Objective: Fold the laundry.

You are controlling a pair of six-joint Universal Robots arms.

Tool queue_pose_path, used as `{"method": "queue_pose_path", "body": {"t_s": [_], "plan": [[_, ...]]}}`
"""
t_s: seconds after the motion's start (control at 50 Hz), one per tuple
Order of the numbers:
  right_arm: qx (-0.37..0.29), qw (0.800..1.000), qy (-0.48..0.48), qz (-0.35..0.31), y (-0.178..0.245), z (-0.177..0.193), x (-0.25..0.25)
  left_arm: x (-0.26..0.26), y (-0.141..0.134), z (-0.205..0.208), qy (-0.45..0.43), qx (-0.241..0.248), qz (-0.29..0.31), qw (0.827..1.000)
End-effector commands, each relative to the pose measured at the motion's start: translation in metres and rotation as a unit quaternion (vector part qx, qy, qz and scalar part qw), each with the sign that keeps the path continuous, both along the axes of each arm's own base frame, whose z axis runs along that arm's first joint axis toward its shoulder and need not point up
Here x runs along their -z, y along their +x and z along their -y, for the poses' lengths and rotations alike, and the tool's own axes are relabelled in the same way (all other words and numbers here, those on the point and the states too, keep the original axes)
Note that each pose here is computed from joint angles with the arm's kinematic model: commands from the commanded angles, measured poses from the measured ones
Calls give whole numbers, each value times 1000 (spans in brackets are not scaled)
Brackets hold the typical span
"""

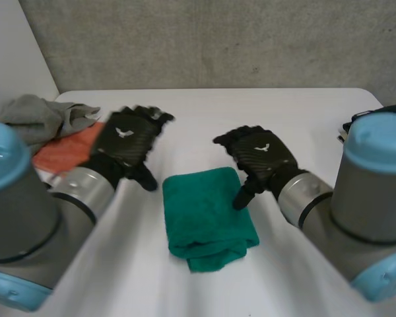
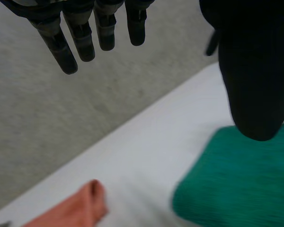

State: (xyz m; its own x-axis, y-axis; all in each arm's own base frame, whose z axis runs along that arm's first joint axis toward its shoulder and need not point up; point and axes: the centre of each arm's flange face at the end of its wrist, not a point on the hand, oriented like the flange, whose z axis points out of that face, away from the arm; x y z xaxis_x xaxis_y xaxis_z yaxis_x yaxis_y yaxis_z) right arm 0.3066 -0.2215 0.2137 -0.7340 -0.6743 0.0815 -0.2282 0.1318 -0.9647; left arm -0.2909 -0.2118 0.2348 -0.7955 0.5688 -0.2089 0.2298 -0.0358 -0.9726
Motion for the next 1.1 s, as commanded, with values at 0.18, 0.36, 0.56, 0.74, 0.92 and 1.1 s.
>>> {"method": "queue_pose_path", "body": {"t_s": [0.18,0.36,0.56,0.74,0.92,1.1], "plan": [[22,978,203,-38,-4,42,49,68,-46,-15,128,-3,93,987],[-1,977,191,-98,-2,42,74,98,-35,-4,183,-30,124,975],[2,983,63,-170,-10,40,38,66,-16,12,152,-43,113,981],[-52,971,-113,-205,2,-22,9,-14,-10,1,69,31,26,997],[-127,962,-137,-198,4,-97,51,-71,-13,-6,41,173,-78,981],[-108,963,-159,-190,15,-94,93,-73,-26,-41,97,329,-93,935]]}}
